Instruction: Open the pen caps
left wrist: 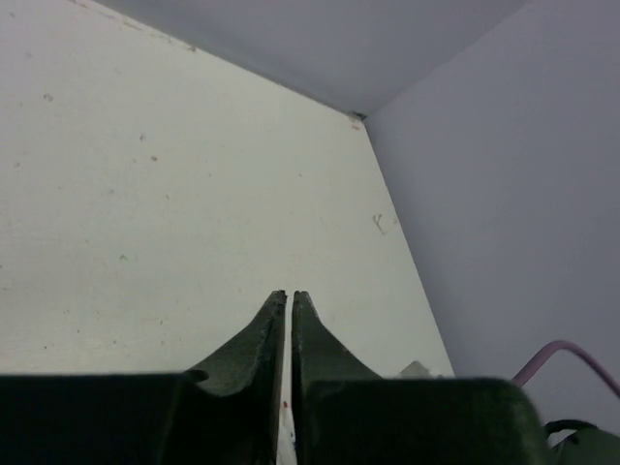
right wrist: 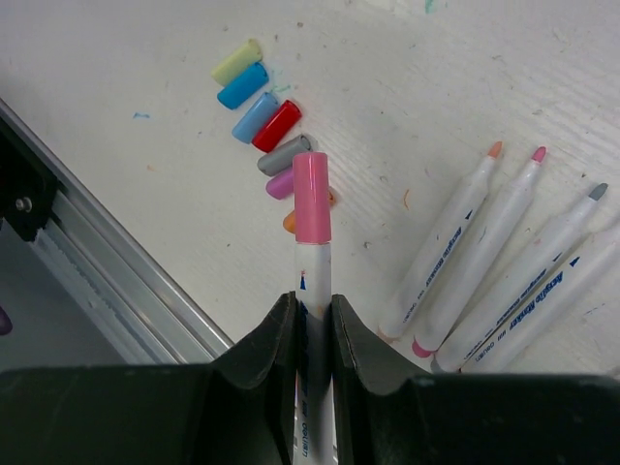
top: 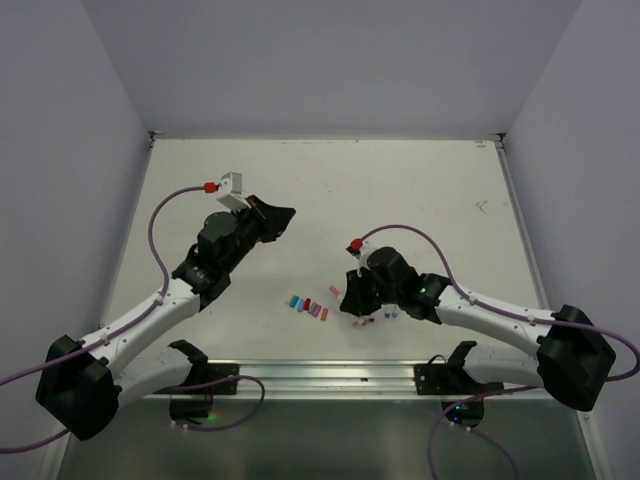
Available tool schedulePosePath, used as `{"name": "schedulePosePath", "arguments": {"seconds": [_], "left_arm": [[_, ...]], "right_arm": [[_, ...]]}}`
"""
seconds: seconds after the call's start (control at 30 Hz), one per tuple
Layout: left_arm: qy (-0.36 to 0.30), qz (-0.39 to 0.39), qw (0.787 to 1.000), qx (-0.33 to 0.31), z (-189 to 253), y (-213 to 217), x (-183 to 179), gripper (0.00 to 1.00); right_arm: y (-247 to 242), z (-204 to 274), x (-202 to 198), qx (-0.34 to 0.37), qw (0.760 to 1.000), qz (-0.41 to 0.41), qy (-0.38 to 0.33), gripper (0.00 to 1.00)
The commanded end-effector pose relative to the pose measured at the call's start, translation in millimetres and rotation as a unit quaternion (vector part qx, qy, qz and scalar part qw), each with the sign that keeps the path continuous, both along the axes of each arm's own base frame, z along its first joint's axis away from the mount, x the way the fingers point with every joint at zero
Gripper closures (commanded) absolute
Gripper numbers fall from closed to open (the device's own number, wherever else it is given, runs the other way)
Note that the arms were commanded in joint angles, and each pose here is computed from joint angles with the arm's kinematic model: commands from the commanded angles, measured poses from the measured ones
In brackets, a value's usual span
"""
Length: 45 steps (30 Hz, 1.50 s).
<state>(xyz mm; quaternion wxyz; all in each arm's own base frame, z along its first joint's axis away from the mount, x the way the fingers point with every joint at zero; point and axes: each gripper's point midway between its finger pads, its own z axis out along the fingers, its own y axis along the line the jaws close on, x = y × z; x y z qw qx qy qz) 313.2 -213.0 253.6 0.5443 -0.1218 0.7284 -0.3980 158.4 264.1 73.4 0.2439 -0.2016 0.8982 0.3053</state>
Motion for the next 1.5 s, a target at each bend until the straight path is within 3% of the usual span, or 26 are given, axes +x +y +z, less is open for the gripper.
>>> {"name": "schedulePosePath", "arguments": {"seconds": [0.0, 0.03, 0.07, 0.17, 0.23, 0.43, 0.57, 0.9, 1.17, 1.47], "left_arm": [[-0.025, -0.087, 0.996, 0.014, 2.5, -26.2, -10.2, 0.84], [-0.036, -0.102, 0.994, 0.0, 4.7, -30.6, -14.4, 0.73], [-0.031, -0.139, 0.99, -0.009, -11.3, -36.3, -30.6, 0.5], [-0.05, -0.177, 0.98, -0.07, -9.1, -40.3, -54.0, 0.29], [-0.07, -0.197, 0.972, -0.11, 5.3, -43.7, -65.0, 0.25], [-0.047, -0.23, 0.961, -0.145, -1.2, -65.1, -89.8, 0.26], [-0.043, -0.253, 0.953, -0.16, -1.8, -80.0, -100.5, 0.3], [0.008, -0.207, 0.97, -0.123, -26.7, -77.9, -88.0, 0.32], [0.027, -0.231, 0.962, -0.14, -33.1, -88.9, -96.2, 0.32], [0.018, -0.248, 0.953, -0.173, -21.2, -90.4, -104.4, 0.51]], "right_arm": [[5.9, 32.7, 8.3, 0.035, 0.999, -0.01, -0.032, 1.0], [6.9, 37.1, 6.6, 0.041, 0.999, -0.008, -0.032, 1.0], [7.9, 43.2, 7.0, 0.049, 0.998, -0.008, -0.037, 1.0], [10.9, 64.3, 6.0, 0.09, 0.994, -0.008, -0.057, 1.0], [12.5, 79.0, 7.3, 0.113, 0.991, -0.008, -0.075, 1.0], [22.5, 110.8, 11.9, 0.171, 0.98, -0.009, -0.104, 1.0], [31.2, 118.3, 18.5, 0.171, 0.98, -0.005, -0.105, 1.0], [31.6, 139.5, 16.4, 0.193, 0.974, -0.003, -0.117, 1.0], [34.0, 139.7, 23.9, 0.193, 0.973, -0.013, -0.124, 1.0], [39.2, 134.9, 28.6, 0.199, 0.972, -0.017, -0.124, 1.0]]}}
